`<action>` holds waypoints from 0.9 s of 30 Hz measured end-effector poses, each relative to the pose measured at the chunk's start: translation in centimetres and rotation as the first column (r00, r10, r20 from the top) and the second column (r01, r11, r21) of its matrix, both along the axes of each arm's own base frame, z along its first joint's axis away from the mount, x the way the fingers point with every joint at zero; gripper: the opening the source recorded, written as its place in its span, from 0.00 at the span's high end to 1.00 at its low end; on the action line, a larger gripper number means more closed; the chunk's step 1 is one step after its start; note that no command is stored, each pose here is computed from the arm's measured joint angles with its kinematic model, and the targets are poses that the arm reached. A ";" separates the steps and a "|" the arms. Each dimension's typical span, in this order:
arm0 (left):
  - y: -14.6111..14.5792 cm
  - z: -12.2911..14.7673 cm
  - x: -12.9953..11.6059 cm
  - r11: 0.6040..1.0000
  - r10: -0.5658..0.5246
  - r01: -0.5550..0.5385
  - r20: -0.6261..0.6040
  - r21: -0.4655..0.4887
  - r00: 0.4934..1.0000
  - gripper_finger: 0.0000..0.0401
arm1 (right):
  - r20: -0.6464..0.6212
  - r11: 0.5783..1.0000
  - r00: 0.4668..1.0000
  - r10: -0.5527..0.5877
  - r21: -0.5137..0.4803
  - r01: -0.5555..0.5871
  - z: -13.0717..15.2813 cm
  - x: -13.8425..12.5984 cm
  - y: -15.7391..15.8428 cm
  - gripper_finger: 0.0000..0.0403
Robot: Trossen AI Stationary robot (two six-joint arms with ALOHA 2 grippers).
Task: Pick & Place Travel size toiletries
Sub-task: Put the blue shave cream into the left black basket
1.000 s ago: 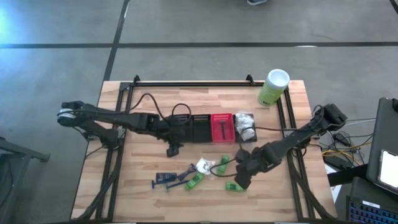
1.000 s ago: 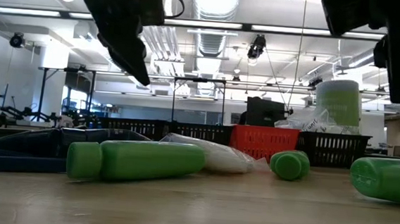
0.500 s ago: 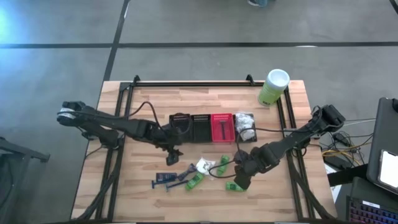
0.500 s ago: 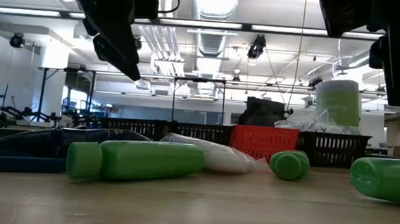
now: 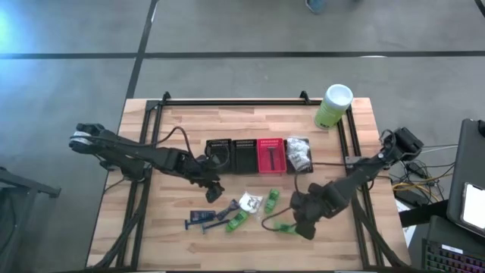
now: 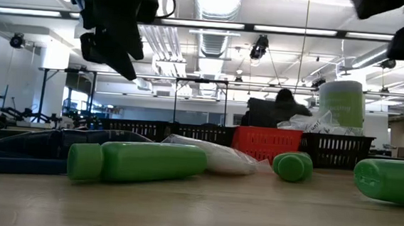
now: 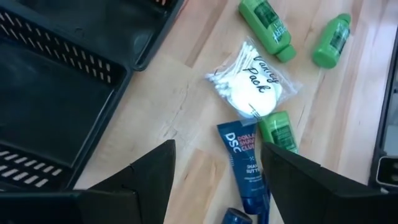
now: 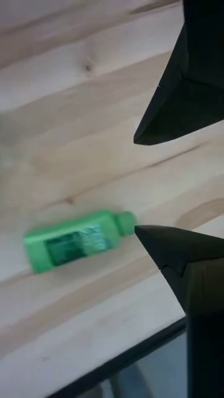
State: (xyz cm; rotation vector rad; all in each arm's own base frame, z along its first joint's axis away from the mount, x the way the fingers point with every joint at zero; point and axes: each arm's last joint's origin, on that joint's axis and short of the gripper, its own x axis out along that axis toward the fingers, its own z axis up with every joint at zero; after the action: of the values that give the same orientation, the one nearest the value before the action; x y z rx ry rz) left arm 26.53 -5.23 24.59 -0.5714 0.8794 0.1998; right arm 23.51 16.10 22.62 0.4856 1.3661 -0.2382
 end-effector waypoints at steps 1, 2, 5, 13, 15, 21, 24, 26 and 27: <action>0.0 0.0 0.0 1.000 0.007 -0.007 0.000 -0.004 1.000 0.40 | -0.003 1.000 1.000 0.008 -0.003 -0.008 0.0 -0.3 0.3 0.45; 0.0 0.0 0.0 1.000 0.014 -0.014 0.000 -0.008 1.000 0.40 | -0.007 1.000 1.000 0.013 -0.006 -0.013 0.0 -0.6 0.6 0.44; 0.0 0.0 0.0 1.000 0.027 -0.027 0.001 -0.012 1.000 0.40 | -0.028 1.000 0.999 0.020 -0.016 -0.021 -0.1 -1.4 1.4 0.43; 0.0 0.1 0.2 1.000 0.019 -0.019 0.024 -0.001 1.000 0.40 | -0.062 1.000 0.998 -0.017 -0.017 0.016 -0.4 -3.3 3.1 0.40; -0.2 0.1 0.1 1.000 -0.023 0.023 0.021 -0.005 1.000 0.40 | -0.068 0.999 0.997 -0.029 -0.015 0.028 -0.5 -3.7 3.4 0.39; -1.8 -0.4 -0.9 0.981 -0.196 0.196 -0.065 0.002 0.979 0.40 | -0.079 0.998 0.995 -0.056 -0.012 0.055 -0.7 -4.9 4.4 0.37; -3.0 -0.7 -1.8 0.962 -0.255 0.264 -0.119 0.064 0.960 0.40 | -0.064 0.998 0.996 -0.066 -0.024 0.065 -0.7 -5.5 4.8 0.37; -3.9 -0.8 -2.2 0.953 -0.275 0.288 -0.133 0.097 0.952 0.40 | -0.059 0.998 0.996 -0.065 -0.030 0.064 -0.8 -5.7 5.0 0.36; -4.3 -0.8 -2.3 0.948 -0.285 0.299 -0.133 0.108 0.949 0.40 | -0.056 0.997 0.996 -0.064 -0.034 0.063 -0.8 -5.8 5.0 0.36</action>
State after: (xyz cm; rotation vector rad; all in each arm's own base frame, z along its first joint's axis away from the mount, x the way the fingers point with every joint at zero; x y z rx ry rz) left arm 24.21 -9.54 23.75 -0.3067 1.0450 0.0182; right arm 17.73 21.14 21.80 0.4990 1.4013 -0.3278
